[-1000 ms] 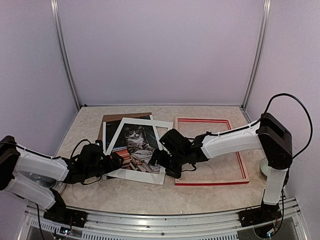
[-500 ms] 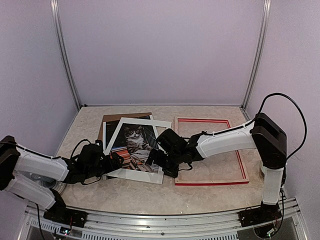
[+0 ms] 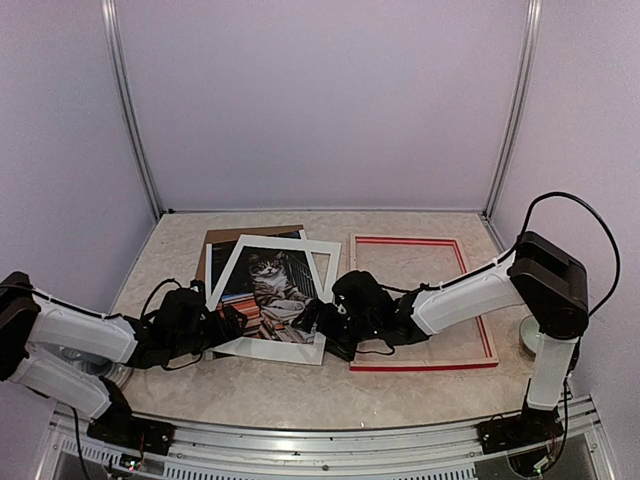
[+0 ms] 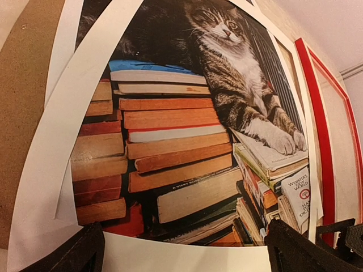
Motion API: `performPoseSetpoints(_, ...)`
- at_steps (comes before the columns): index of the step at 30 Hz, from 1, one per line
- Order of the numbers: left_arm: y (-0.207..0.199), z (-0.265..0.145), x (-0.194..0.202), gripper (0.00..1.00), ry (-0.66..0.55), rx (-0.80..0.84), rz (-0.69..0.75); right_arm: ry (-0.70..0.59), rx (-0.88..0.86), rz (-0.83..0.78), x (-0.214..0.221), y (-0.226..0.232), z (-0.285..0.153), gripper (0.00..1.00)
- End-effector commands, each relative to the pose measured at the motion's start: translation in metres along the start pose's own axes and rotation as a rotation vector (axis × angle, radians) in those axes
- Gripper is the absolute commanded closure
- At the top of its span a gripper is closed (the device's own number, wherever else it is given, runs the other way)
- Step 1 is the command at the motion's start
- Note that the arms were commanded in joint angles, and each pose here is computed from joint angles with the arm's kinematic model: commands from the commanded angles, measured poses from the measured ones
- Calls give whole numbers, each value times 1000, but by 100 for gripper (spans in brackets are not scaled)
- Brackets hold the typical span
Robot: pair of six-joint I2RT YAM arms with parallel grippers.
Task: Put the photo into the frame
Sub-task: Pick up the mat board from the photo.
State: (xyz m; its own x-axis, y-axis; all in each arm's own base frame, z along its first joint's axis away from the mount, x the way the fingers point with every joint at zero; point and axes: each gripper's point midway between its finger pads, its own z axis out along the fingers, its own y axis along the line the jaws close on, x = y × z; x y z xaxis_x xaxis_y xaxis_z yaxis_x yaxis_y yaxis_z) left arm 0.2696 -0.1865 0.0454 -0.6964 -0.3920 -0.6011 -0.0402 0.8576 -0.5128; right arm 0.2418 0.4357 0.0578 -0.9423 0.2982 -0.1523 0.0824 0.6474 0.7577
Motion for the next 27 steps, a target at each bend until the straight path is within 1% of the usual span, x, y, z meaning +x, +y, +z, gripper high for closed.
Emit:
performPoseSetpoints(1, 5, -1, 7, 1, 25, -2, 7, 38, -78, 11, 4, 12, 9, 2)
performPoseSetpoints(4, 6, -2, 6, 1, 20, -2, 8, 47, -81, 7, 6, 14, 9, 2)
performPoseSetpoints(12, 8, -3, 6, 1, 18, -5, 10, 39, -172, 6, 5, 32, -3, 3)
performPoseSetpoints(15, 9, -3, 7, 1, 17, -4, 8, 39, -168, -4, 3, 37, -3, 3)
performPoseSetpoints(19, 8, -3, 7, 1, 21, -1, 5, 69, -134, -10, 6, 36, -1, 4)
performPoseSetpoints(22, 7, -4, 7, 1, 17, 4, 5, 46, -128, -20, 1, 38, -6, 6)
performPoseSetpoints(27, 6, -4, 6, 1, 16, 7, 4, -10, -98, -18, -22, 33, -14, 6)
